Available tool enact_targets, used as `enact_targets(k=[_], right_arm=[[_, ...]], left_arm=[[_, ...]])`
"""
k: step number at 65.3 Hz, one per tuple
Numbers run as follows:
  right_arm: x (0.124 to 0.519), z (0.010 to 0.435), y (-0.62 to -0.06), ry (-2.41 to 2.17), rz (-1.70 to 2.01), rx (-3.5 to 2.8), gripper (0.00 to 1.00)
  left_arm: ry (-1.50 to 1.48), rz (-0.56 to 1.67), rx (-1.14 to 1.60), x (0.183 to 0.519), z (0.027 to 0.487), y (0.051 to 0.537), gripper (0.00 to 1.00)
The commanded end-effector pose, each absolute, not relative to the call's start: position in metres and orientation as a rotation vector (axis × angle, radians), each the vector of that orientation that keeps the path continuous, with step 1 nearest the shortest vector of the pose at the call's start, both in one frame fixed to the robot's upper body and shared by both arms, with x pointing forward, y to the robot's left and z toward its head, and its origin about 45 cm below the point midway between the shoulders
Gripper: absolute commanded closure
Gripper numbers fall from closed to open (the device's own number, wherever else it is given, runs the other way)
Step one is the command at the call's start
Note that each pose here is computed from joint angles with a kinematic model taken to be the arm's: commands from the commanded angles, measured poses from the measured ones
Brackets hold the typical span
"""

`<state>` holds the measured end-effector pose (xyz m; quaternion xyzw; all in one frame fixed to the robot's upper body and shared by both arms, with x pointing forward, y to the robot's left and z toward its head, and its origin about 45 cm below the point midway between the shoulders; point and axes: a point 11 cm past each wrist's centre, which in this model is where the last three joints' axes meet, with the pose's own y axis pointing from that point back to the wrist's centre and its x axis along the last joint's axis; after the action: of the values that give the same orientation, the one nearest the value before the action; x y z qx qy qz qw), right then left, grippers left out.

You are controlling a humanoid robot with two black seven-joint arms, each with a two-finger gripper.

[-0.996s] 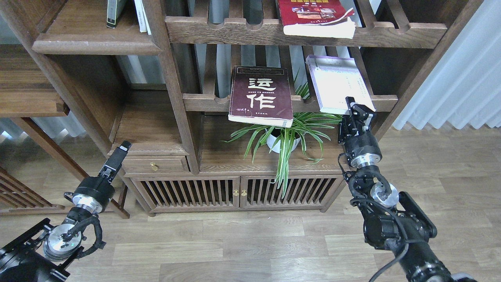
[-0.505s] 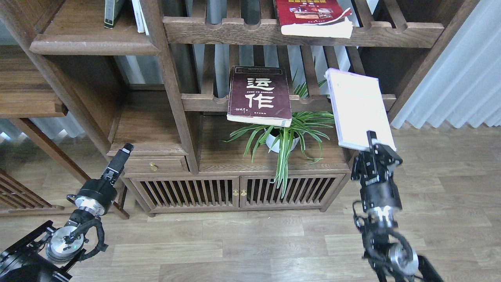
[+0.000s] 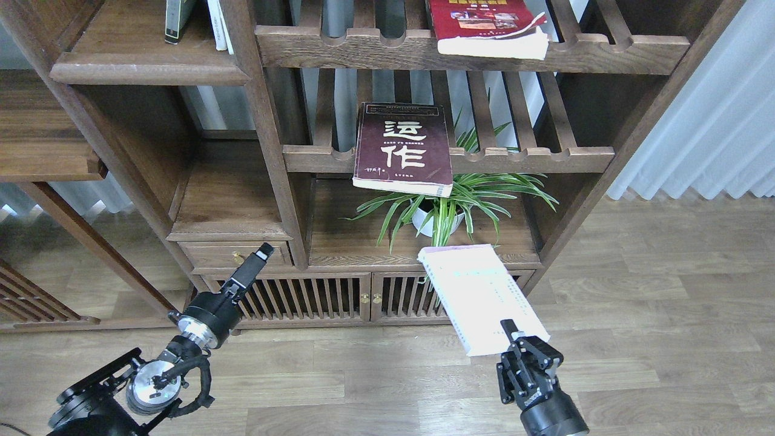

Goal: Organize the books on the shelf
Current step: 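Grasp the white book with the right gripper and pull it off the shelf, then hand the white book from the right gripper to the left gripper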

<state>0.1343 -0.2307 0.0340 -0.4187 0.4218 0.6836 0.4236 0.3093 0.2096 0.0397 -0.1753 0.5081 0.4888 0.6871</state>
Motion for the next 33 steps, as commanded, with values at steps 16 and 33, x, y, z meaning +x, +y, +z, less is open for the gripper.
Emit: enact_targets(k=[16,33], right_arm=[[0.121,0.021,-0.183,0.951,1.878,-1.108,0.92],[0.138,0.017,-0.187,0.968,1.849,-1.113,0.92]], left_arm=[[1.499,0.606,-0.135,0.241,0.043,0.117,0.01],[1.501,0.622,-0.155,0.263,0.050,0.145,0.00]])
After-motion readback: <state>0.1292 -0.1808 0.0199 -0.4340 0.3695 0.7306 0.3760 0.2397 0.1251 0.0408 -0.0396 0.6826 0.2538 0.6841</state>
